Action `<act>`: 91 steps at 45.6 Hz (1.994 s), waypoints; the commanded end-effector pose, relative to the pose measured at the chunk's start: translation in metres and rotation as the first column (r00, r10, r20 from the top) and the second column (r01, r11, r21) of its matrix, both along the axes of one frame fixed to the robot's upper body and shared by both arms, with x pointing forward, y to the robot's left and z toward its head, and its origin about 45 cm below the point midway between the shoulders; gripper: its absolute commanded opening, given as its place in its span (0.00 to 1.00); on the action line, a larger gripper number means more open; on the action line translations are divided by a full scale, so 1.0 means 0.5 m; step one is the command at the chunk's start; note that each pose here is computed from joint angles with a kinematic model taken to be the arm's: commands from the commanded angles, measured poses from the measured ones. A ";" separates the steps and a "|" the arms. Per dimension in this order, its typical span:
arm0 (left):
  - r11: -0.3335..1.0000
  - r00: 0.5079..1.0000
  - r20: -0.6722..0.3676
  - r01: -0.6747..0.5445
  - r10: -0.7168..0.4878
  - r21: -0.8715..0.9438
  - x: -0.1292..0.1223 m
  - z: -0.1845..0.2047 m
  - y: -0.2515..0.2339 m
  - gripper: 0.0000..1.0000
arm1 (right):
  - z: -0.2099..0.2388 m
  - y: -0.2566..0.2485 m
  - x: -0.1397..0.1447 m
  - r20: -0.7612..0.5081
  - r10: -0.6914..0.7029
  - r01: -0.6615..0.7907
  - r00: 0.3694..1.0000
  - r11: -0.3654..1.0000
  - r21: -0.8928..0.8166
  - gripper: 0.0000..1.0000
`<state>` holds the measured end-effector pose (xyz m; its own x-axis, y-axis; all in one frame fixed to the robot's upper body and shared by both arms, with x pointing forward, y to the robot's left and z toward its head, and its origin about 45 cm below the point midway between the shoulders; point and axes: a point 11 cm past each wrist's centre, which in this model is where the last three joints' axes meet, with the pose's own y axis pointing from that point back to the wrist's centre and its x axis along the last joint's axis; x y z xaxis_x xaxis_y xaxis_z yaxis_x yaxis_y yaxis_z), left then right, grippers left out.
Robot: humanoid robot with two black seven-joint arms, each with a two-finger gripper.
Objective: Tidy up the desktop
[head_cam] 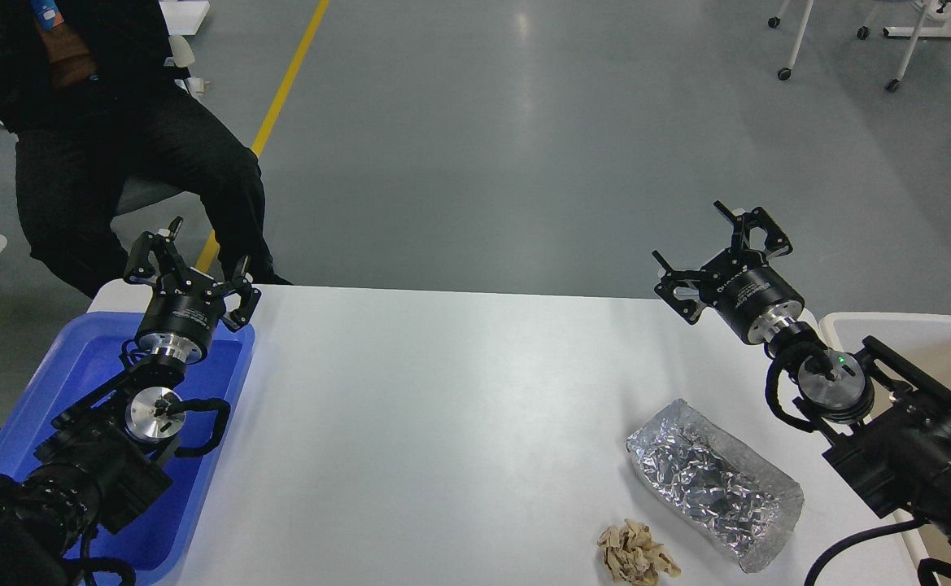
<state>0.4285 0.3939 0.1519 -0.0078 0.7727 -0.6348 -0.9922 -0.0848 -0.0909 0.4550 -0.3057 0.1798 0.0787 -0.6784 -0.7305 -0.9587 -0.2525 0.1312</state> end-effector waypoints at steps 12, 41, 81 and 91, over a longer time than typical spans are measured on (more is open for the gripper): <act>1.000 1.000 0.000 0.000 0.000 0.000 0.000 0.000 0.000 1.00 | 0.167 -0.060 0.007 0.151 0.188 -0.116 0.970 0.913 -0.391 1.00; 1.000 1.000 0.002 0.002 -0.002 0.000 0.001 0.001 -0.001 1.00 | 0.100 -0.197 -0.134 -0.356 0.452 -0.354 0.818 -0.091 -0.931 1.00; 1.000 1.000 0.004 0.004 -0.004 -0.002 0.001 0.002 -0.002 1.00 | -0.055 -0.294 -0.403 -0.683 0.347 -0.501 0.643 -0.484 -0.717 1.00; 1.000 1.000 0.003 0.003 -0.003 -0.001 0.001 0.002 -0.001 1.00 | -0.078 -0.280 -0.413 -0.695 0.360 -0.510 0.622 -0.487 -0.709 1.00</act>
